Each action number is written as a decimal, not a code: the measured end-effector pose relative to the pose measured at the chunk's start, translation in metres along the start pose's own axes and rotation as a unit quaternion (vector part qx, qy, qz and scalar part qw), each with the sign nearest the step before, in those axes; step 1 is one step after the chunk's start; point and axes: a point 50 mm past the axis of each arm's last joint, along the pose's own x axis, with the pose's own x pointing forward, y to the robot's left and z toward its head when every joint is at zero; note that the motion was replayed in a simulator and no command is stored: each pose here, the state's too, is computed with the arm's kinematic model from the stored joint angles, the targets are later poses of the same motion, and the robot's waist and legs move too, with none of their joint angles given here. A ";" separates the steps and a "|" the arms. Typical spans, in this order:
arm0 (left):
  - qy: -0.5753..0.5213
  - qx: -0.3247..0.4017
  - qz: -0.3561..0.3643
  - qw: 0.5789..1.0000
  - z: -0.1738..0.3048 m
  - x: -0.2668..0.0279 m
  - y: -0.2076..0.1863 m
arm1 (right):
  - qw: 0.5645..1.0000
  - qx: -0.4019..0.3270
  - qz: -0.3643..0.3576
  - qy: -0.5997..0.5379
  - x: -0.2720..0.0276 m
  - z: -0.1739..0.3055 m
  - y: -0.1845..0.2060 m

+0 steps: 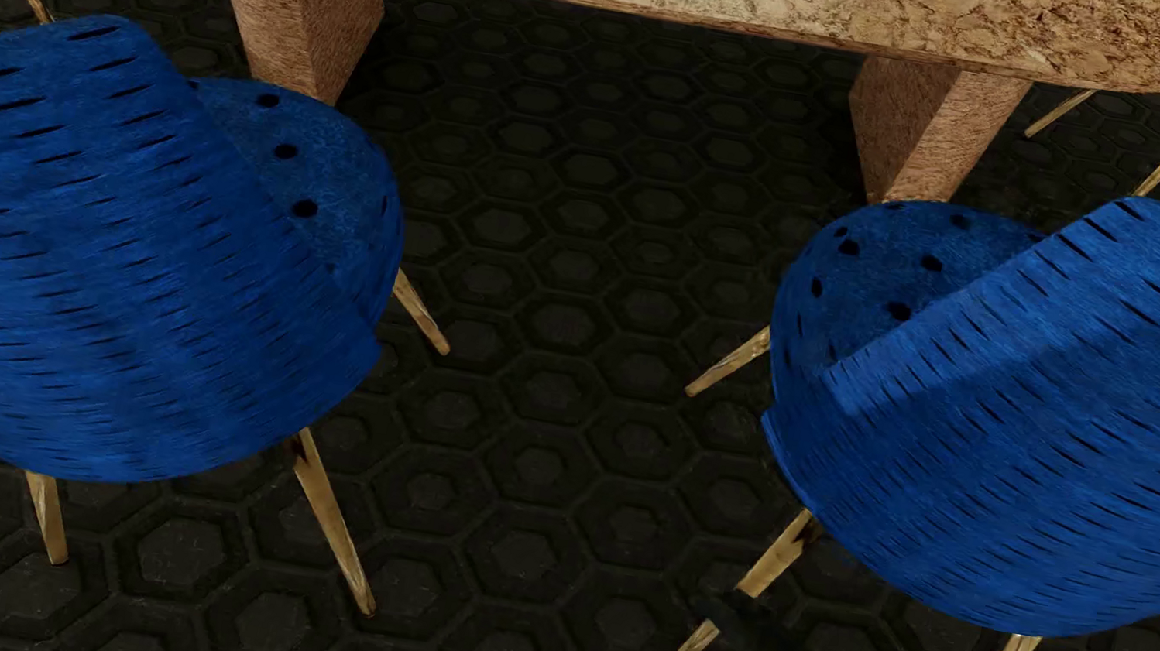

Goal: Walk towards the chair

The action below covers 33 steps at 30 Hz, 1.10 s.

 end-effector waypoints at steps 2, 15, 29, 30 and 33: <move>-0.017 -0.028 0.038 0.999 0.011 0.001 0.008 | 0.993 -0.010 0.085 0.086 -0.011 -0.035 0.041; -0.039 -0.082 0.050 0.995 0.026 0.000 0.008 | 0.949 0.019 0.233 0.213 -0.056 -0.089 0.117; -0.125 0.016 0.061 0.990 0.063 0.003 0.033 | 0.988 0.052 0.120 0.079 -0.016 -0.033 0.071; -0.140 0.016 0.061 0.988 0.071 0.002 0.032 | 0.981 0.050 0.148 0.113 -0.023 -0.047 0.081; -0.171 0.020 0.060 0.983 0.078 -0.003 0.033 | 0.950 0.037 0.225 0.212 -0.052 -0.086 0.113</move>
